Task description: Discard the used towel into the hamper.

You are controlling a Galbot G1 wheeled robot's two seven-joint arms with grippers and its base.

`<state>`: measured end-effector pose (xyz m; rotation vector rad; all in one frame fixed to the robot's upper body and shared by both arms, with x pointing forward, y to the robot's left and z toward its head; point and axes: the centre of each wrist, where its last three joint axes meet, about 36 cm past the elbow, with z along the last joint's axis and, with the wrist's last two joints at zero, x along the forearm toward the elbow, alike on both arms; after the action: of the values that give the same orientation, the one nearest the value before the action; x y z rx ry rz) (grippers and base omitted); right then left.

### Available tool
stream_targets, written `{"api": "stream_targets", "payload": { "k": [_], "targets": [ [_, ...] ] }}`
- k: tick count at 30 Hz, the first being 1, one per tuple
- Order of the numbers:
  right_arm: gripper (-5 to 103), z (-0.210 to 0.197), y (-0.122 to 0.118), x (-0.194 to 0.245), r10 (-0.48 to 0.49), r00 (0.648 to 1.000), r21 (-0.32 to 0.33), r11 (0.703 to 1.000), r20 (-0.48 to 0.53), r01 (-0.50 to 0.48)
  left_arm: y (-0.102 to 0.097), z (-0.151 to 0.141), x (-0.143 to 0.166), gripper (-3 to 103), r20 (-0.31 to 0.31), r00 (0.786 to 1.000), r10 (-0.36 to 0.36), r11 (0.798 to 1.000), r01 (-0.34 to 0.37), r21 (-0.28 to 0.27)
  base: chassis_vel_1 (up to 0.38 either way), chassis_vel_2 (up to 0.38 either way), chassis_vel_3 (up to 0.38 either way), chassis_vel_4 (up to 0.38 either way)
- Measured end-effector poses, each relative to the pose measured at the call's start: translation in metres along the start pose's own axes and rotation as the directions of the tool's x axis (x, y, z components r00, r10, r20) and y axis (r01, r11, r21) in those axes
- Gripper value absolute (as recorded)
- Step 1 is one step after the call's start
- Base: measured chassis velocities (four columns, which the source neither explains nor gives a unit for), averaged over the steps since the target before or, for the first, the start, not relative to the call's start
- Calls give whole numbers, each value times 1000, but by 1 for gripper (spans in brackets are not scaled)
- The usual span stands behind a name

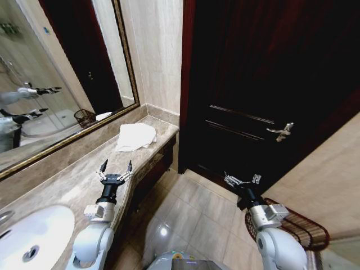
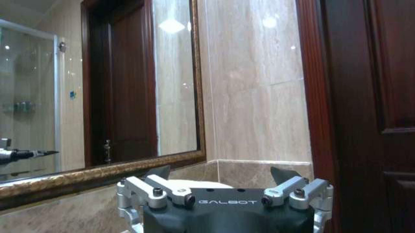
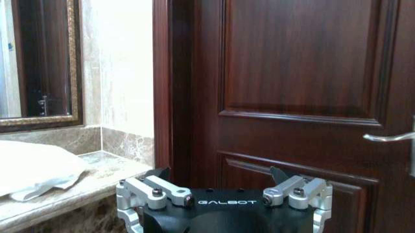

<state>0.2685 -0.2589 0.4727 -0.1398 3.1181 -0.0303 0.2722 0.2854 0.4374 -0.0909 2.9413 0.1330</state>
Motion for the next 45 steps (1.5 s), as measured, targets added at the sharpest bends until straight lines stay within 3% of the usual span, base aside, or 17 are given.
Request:
{"api": "stream_targets", "payload": {
  "k": [9, 17, 18, 20, 23, 29, 30, 36, 37, 40, 41, 45],
  "targets": [
    [100, -1, 1, -3, -9, 1000, -3, 1000, 10, 9, 0, -3, -9, 100, -36, 999, -30, 999, 31, 14, -150, 141, 158, -150],
    [100, 0, 1, -6, -17, 1000, -5, 1000, 15, 17, 6, -20, -62, 100, -161, 985, -61, 996, 70, 49, -45, 55, 30, -33],
    [100, 1, 3, -13, -37, 999, -6, 999, 16, 37, 10, -26, -71, 100, -200, 974, -110, 992, 121, 43, 0, 0, 0, 0],
    [100, 4, 4, -22, -65, 998, -6, 998, 13, 65, 16, -29, -78, 100, -216, 962, -165, 985, 174, 21, 0, 0, 0, 0],
    [100, 7, 3, -27, -83, 997, -6, 997, 5, 83, 24, -29, -102, 100, -242, 948, -205, 976, 215, 19, 14, 4, -1, 17],
    [100, 8, -4, -22, -74, 997, -4, 997, -7, 74, 32, -36, -150, 100, -295, 941, -167, 982, 185, 36, 0, 0, 0, 0],
    [100, 8, -5, -21, -71, 997, -4, 997, -8, 71, 33, -39, -169, 100, -299, 943, -143, 986, 163, 41, 0, 0, 0, 0],
    [100, 8, -6, -21, -67, 998, -5, 998, -6, 67, 26, -35, -205, 100, -323, 941, -101, 994, 111, 13, 0, 0, 0, 0],
    [100, 8, -6, -21, -67, 998, -6, 998, -7, 67, 24, -33, -210, 100, -337, 936, -102, 994, 110, 5, 0, 0, 0, 0],
    [100, 10, -6, -22, -65, 998, -6, 998, -10, 65, 13, -35, -231, 100, -434, 894, -115, 990, 137, 20, 0, 0, 0, 0],
    [100, 10, -6, -22, -65, 998, -6, 998, -10, 65, 13, -35, -231, 100, -434, 894, -115, 990, 137, 20, 0, 0, 0, 0],
    [100, 12, -7, -22, -64, 998, -5, 998, -17, 64, -1, -33, -254, 100, -512, 847, -143, 981, 190, 40, 0, 0, 0, 0]
  ]
}}
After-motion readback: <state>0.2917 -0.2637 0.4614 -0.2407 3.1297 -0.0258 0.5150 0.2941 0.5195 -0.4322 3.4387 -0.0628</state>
